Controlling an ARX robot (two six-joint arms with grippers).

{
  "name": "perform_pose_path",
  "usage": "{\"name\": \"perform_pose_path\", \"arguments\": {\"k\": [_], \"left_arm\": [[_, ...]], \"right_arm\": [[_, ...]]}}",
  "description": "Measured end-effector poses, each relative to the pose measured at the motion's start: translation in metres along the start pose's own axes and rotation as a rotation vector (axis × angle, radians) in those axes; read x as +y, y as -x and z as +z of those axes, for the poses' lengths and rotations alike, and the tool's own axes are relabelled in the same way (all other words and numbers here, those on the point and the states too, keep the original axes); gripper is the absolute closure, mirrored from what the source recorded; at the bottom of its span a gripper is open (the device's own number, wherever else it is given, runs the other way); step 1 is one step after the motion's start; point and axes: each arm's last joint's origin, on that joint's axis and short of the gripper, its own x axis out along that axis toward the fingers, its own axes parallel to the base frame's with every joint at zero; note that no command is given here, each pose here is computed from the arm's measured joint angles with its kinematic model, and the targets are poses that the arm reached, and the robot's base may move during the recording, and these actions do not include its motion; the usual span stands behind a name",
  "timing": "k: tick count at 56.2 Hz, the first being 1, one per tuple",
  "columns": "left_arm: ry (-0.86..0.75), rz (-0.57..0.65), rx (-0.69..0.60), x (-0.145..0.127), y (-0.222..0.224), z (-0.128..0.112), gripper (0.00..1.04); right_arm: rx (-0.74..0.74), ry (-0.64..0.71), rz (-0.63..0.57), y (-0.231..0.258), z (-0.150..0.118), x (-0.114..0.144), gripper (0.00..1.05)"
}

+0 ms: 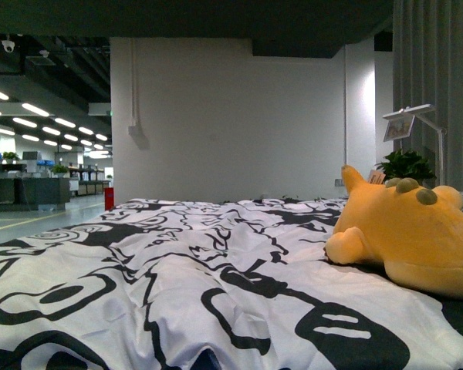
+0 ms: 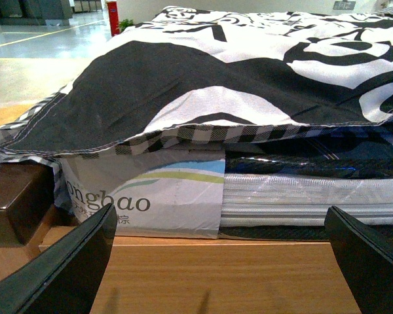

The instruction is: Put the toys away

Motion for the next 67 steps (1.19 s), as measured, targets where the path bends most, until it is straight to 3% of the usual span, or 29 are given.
{"name": "perform_pose_path", "arguments": {"k": [6, 10, 16, 23, 36, 67], "left_arm": [[0.000, 0.000, 0.000, 0.000, 0.000, 0.000, 0.06], [0.000, 0.000, 0.000, 0.000, 0.000, 0.000, 0.06], [0.000, 0.000, 0.000, 0.000, 0.000, 0.000, 0.06], [0.000, 0.000, 0.000, 0.000, 0.000, 0.000, 0.06], [0.000, 0.000, 0.000, 0.000, 0.000, 0.000, 0.06], [0.000, 0.000, 0.000, 0.000, 0.000, 0.000, 0.06]], "right_arm": [[0.000, 0.000, -0.005, 0.000, 0.000, 0.000, 0.02], [-0.035, -0.018, -0.128, -0.001, 0.004, 0.001, 0.02], [-0.061, -0.029, -0.195, -0.005, 0.007, 0.006, 0.02], [-0.043, -0.027, -0.153, -0.017, 0.010, 0.017, 0.02], [-0.118, -0.034, -0.036, -0.046, 0.050, 0.044, 0.02], [-0.216, 0.066, -0.017, -0.140, 0.087, 0.069, 0.02]]}}
